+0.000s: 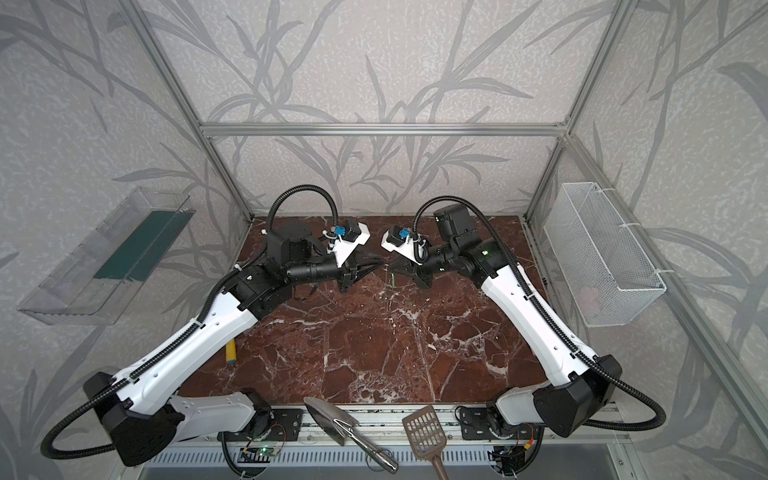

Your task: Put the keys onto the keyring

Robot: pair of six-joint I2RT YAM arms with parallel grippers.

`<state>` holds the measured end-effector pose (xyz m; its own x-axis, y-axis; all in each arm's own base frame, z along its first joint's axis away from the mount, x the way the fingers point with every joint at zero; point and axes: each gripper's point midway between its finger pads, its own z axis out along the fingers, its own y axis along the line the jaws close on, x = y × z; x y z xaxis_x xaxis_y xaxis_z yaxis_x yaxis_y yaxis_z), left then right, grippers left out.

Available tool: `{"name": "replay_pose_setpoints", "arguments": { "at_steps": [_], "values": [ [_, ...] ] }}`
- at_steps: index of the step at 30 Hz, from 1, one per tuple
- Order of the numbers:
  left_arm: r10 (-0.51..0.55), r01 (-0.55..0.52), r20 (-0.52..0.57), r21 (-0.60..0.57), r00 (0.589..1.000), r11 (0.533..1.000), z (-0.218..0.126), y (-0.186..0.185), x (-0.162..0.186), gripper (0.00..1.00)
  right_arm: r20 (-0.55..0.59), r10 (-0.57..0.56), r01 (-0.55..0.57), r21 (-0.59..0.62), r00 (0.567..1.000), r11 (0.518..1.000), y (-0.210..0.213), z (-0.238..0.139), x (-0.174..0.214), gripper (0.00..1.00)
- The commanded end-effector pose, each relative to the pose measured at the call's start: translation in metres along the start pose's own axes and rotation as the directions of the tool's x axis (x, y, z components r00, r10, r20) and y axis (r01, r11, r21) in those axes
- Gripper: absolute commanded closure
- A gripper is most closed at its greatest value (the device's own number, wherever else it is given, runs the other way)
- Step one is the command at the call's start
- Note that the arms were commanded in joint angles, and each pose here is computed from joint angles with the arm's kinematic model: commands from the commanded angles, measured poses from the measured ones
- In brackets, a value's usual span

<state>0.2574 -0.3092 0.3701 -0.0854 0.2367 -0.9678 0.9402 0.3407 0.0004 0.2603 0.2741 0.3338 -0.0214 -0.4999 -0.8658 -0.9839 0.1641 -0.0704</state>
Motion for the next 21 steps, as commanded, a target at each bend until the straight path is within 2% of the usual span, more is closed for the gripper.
{"name": "replay_pose_setpoints", "arguments": {
  "at_steps": [1,15,21],
  "values": [
    [0.017,-0.018,0.013,0.044,1.000,0.999,0.001,-0.007,-0.011,0.79,0.055,-0.042,0.043,-0.018,0.998,0.999,0.010,-0.010,-0.019,1.00],
    [0.006,-0.005,-0.037,0.029,0.999,1.000,0.007,-0.003,0.002,0.79,0.084,-0.045,0.048,-0.037,0.995,0.998,0.013,-0.010,-0.023,1.00],
    [0.007,-0.006,-0.047,0.028,0.999,1.000,0.007,-0.002,0.004,0.82,0.089,-0.042,0.045,-0.033,0.995,0.998,0.011,-0.009,-0.024,1.00]
  ]
}}
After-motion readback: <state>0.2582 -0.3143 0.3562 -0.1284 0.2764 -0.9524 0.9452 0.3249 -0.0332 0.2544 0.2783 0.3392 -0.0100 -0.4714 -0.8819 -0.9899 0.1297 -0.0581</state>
